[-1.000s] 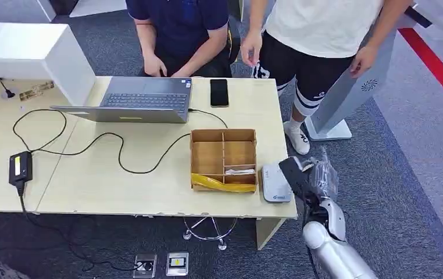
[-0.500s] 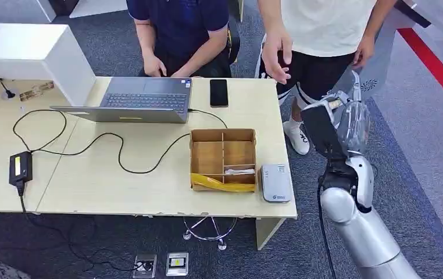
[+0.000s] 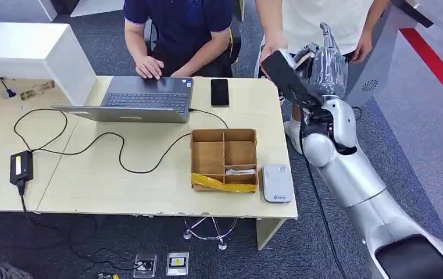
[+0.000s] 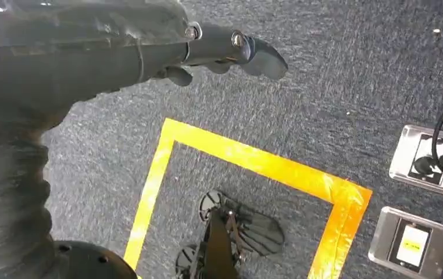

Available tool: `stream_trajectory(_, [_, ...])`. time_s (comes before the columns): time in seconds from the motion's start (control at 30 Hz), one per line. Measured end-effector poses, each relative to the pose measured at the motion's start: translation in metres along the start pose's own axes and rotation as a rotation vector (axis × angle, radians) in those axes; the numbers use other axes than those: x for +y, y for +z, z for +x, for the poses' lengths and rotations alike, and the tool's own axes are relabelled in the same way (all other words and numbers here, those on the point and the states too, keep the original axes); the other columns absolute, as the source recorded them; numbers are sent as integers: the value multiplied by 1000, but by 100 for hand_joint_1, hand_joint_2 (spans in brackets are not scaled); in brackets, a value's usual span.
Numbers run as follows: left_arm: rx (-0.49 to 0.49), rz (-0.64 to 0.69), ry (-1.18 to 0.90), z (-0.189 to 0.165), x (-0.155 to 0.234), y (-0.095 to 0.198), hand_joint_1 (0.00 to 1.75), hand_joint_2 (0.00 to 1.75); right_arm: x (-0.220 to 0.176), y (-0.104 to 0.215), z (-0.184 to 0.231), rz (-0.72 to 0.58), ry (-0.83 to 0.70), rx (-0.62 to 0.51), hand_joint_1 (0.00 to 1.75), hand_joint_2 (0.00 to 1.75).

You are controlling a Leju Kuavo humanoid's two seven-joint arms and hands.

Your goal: Pass the card to the sensor for recognition and then transmit it.

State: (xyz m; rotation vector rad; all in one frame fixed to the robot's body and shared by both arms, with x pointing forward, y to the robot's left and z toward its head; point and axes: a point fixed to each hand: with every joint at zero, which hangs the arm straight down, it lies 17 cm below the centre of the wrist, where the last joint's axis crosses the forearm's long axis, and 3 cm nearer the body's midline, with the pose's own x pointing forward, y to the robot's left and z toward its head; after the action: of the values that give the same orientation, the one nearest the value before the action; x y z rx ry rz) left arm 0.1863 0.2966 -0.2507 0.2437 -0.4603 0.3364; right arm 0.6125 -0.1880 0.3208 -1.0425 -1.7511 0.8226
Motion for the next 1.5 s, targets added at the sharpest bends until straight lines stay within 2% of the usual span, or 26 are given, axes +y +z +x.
stream_trajectory(0.27, [21, 16, 7, -11, 5, 1, 0, 175, 27, -4, -29, 58, 77, 86, 175, 175])
stream_trajectory(0.3, [23, 16, 6, -13, 6, 2, 0, 175, 29, -3, -32, 60, 86, 93, 24, 175])
stream_trajectory(0.33, [25, 17, 6, -14, 6, 2, 0, 175, 31, -3, -36, 63, 93, 100, 24, 175])
stream_trajectory(0.37, [26, 17, 6, -15, 6, 2, 0, 175, 32, -3, -39, 66, 100, 106, 0, 175])
stream_trajectory(0.57, [27, 16, 8, -16, 6, 2, 0, 175, 35, 0, -53, 58, 118, 144, 0, 175])
stream_trajectory(0.6, [27, 17, 8, -16, 7, 2, 0, 175, 34, 0, -53, 50, 115, 145, 0, 0])
stream_trajectory(0.67, [28, 17, 9, -16, 7, 2, 0, 175, 32, 1, -55, 39, 116, 144, 0, 0])
stream_trajectory(0.7, [28, 18, 9, -16, 7, 2, 0, 175, 29, 0, -57, 26, 118, 143, 0, 175])
stream_trajectory(0.83, [24, 20, 15, -18, 8, 2, 0, 175, 20, 4, -64, -15, 122, 138, 0, 175])
stream_trajectory(1.07, [29, 32, 29, -27, 13, 4, 0, 175, 8, 32, -70, -70, 81, 118, 0, 175])
stream_trajectory(1.5, [28, 48, 45, -32, 21, 4, 0, 175, -32, 110, -64, -211, -139, 58, 0, 175])
